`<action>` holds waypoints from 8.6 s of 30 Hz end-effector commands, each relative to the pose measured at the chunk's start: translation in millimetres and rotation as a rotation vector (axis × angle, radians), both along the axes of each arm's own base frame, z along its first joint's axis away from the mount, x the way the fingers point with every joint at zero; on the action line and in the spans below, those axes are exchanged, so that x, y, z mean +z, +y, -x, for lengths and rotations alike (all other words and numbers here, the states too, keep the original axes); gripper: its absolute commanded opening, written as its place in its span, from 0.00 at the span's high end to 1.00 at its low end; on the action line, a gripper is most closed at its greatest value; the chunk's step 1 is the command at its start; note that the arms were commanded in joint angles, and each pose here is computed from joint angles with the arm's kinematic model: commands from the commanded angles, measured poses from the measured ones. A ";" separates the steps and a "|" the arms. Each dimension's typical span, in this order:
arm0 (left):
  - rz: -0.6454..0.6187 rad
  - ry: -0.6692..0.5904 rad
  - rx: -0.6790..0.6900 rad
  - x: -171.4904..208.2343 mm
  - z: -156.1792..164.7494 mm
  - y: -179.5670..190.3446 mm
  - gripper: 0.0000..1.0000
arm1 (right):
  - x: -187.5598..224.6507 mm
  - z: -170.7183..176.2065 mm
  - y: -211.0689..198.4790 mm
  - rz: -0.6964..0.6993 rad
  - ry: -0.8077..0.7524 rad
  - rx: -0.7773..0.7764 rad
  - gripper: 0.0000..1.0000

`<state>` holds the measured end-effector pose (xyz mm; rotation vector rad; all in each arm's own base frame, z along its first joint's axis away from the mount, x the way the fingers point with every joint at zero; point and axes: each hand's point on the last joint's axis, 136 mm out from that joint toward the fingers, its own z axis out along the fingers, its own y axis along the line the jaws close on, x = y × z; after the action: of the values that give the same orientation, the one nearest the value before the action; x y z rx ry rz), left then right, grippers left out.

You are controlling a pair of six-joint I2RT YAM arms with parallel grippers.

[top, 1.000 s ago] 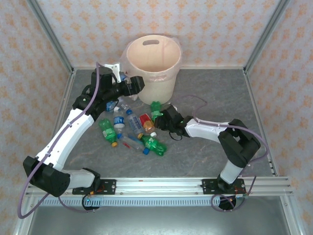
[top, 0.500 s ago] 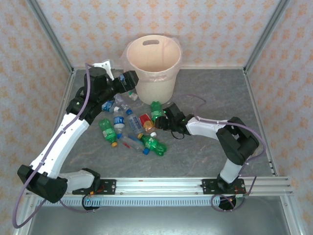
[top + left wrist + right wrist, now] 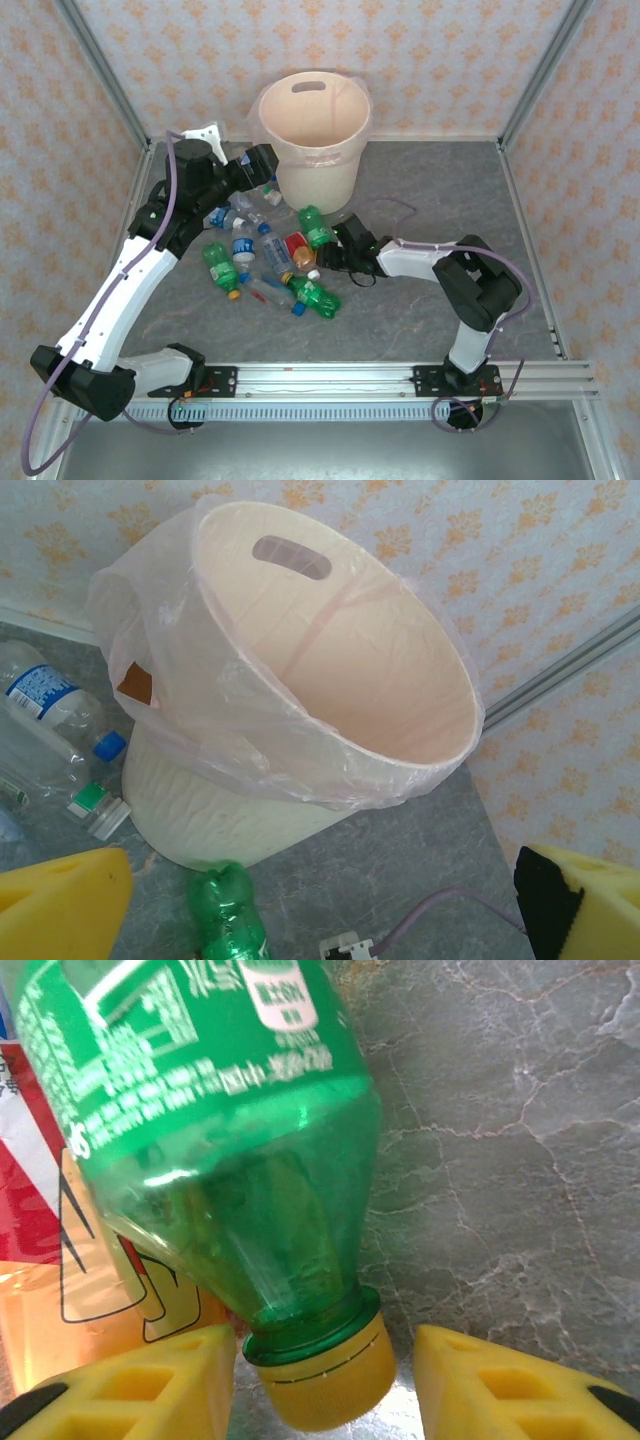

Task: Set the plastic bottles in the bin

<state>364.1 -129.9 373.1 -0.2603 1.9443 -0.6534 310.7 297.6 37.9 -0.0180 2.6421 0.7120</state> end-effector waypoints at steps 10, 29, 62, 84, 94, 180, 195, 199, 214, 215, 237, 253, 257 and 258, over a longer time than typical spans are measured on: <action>-0.075 -0.024 -0.126 4.6 8.1 -16.4 0.01 | 7.4 -22.8 1.5 0.040 -0.061 -0.034 0.47; -0.018 -0.020 -0.092 -1.1 -1.7 -17.7 0.01 | 10.2 -31.6 -5.3 0.131 -0.098 0.142 0.30; -0.013 -0.025 -0.053 2.0 -15.9 -16.2 0.01 | 38.6 -22.0 -8.2 0.108 -0.162 0.244 0.70; 0.153 -0.038 -0.154 32.3 -31.0 -44.7 0.01 | 194.0 33.4 -55.3 0.065 -0.556 -0.034 0.74; 0.025 -0.126 -0.102 64.9 -21.4 -23.4 0.01 | 280.0 19.4 -65.9 0.042 -0.688 -0.153 0.73; -0.080 0.233 0.231 -106.0 72.6 63.4 0.01 | 231.6 36.5 34.8 0.087 -0.483 0.187 0.01; -0.115 0.161 0.560 -89.6 123.8 135.8 0.01 | 128.3 81.8 135.3 0.219 -0.362 0.437 0.00; -0.096 0.098 0.592 -73.8 133.6 145.0 0.01 | 99.7 90.5 151.5 0.254 -0.300 0.519 0.09; -0.086 0.033 0.602 -55.0 146.6 152.4 0.01 | 28.7 93.6 156.5 0.422 -0.181 0.621 0.25; -0.083 0.029 0.600 -54.6 146.6 152.1 0.01 | 24.4 93.5 155.2 0.432 -0.177 0.622 0.26; -0.061 0.020 0.585 -53.1 150.7 150.5 0.01 | -4.7 109.8 159.5 0.475 -0.140 0.689 0.28; -0.038 -0.002 0.573 -47.4 148.4 147.6 0.01 | 49.0 101.7 171.7 0.408 -0.232 0.651 0.48; -0.035 -0.012 0.566 -43.7 142.9 144.8 0.01 | 76.2 96.6 171.3 0.379 -0.277 0.613 0.48; -0.035 -0.018 0.562 -41.4 141.8 144.1 0.01 | 83.9 94.9 170.5 0.375 -0.292 0.602 0.48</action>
<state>219.1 15.1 314.5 -0.7602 1.7882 -0.2267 206.8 463.1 62.2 -1.0633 2.5371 0.2832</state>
